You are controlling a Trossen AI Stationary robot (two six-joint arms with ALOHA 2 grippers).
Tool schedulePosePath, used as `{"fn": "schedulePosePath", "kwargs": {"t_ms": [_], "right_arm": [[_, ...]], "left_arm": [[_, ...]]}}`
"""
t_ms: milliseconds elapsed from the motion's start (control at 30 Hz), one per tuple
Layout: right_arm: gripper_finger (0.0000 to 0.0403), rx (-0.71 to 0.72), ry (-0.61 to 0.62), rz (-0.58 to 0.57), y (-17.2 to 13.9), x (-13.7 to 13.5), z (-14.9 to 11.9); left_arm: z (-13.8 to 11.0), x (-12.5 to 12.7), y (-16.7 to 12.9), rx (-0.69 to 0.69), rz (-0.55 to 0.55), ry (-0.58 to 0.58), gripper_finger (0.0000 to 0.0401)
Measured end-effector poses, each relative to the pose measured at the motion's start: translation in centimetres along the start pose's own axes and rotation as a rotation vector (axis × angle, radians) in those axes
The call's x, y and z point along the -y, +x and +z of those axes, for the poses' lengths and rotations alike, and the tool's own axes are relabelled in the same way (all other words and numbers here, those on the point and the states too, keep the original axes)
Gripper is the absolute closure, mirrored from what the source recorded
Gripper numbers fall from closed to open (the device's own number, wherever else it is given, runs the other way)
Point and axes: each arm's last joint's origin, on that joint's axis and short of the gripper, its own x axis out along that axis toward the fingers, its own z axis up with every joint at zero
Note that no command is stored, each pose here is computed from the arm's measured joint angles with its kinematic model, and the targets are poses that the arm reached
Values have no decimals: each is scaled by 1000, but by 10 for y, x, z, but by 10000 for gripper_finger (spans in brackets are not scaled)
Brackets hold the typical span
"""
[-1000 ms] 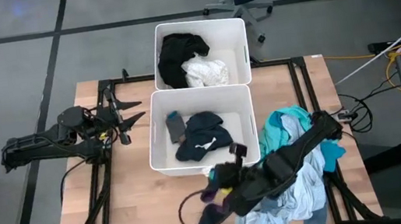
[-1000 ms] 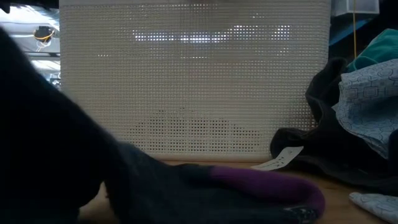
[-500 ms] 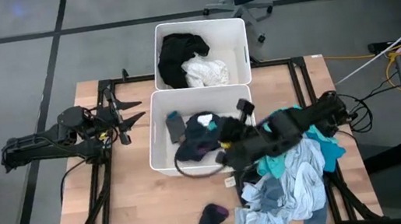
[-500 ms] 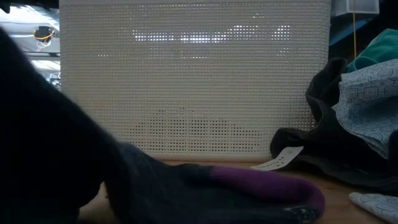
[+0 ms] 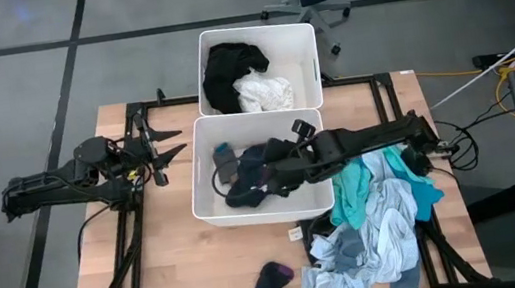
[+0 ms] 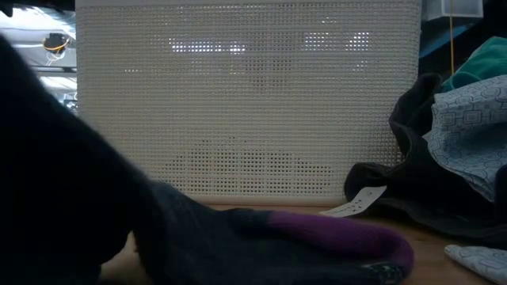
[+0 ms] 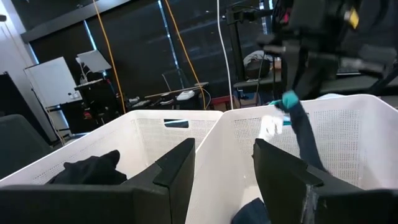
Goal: Sort clothes
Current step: Put the right dark blue sock into the bottom white bin, then put the dark blue sock into the bottom white bin
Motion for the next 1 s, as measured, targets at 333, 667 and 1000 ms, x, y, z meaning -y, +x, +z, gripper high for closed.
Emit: {"fn": "schedulePosePath", "kwargs": {"t_ms": [333,667,1000], "right_arm": [[386,-82,16,48,45,-10,-12],[293,-88,69,68,57,-11,-13],[192,-126,74,147,56,-15,-14]], "left_arm": [[0,0,0,1,1,0,251],[0,0,0,1,0,0,251],[0,0,0,1,1,0,251]]}}
